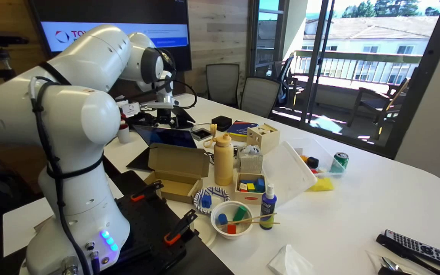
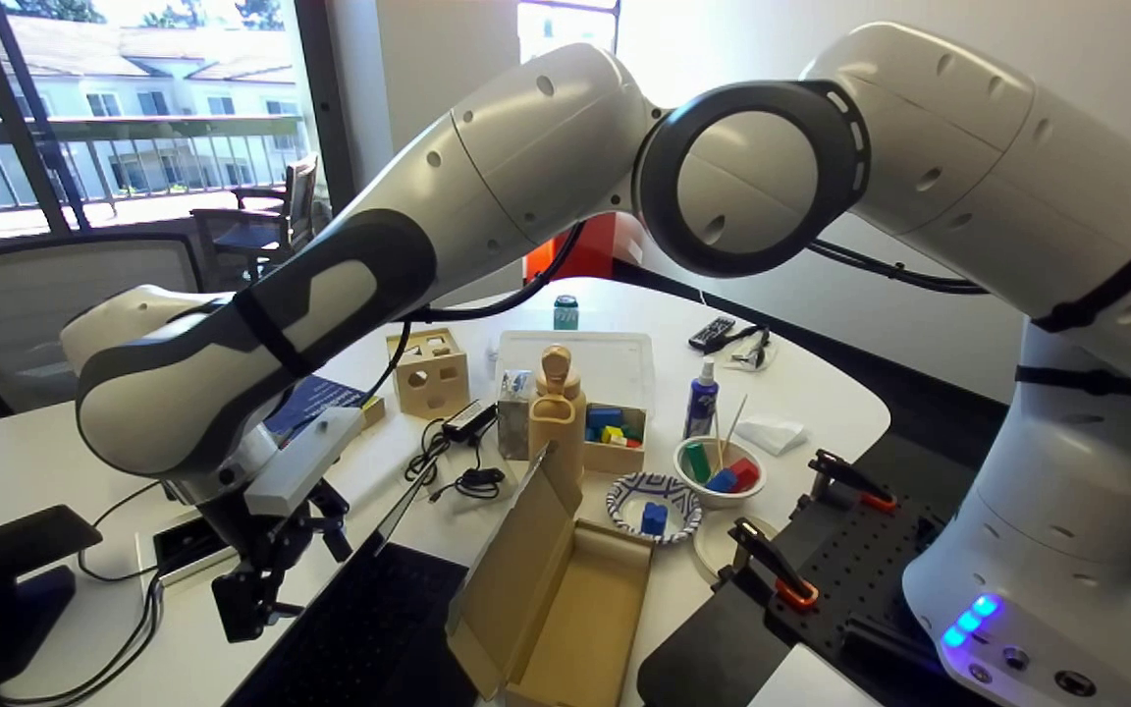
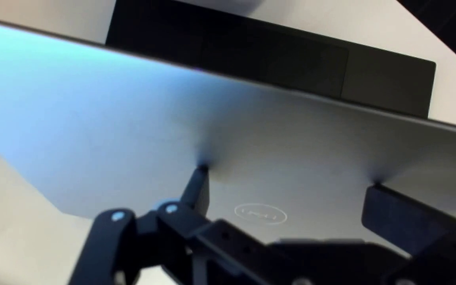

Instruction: Close the laptop

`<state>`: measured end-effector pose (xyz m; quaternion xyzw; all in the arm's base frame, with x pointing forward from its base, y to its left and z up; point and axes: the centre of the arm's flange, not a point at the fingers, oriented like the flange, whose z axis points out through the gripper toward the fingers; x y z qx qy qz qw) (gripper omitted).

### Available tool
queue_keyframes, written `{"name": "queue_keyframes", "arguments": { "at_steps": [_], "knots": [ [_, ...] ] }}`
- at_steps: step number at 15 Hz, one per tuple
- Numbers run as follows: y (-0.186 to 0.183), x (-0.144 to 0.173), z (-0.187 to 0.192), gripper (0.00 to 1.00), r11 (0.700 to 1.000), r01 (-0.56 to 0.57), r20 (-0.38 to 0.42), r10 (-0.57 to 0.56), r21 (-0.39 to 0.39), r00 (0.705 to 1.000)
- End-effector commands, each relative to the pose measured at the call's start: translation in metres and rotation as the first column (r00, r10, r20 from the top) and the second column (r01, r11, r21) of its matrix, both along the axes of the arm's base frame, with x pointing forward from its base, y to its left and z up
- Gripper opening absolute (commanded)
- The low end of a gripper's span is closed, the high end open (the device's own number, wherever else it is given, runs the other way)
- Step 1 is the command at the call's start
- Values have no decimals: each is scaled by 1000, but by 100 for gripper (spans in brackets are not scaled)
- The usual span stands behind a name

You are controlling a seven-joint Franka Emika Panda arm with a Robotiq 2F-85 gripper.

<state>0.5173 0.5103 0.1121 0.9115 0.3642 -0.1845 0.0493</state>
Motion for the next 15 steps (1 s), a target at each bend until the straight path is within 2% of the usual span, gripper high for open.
{"name": "queue_keyframes", "arguments": {
  "at_steps": [1, 11, 15],
  "knots": [
    [-1, -11, -19, 100, 999, -8, -22, 7, -53, 1000],
    [-11, -36, -48, 100, 995, 11, 2, -11, -101, 1000],
    [-18, -45, -61, 100, 997, 35, 62, -31, -64, 998]
  ]
}}
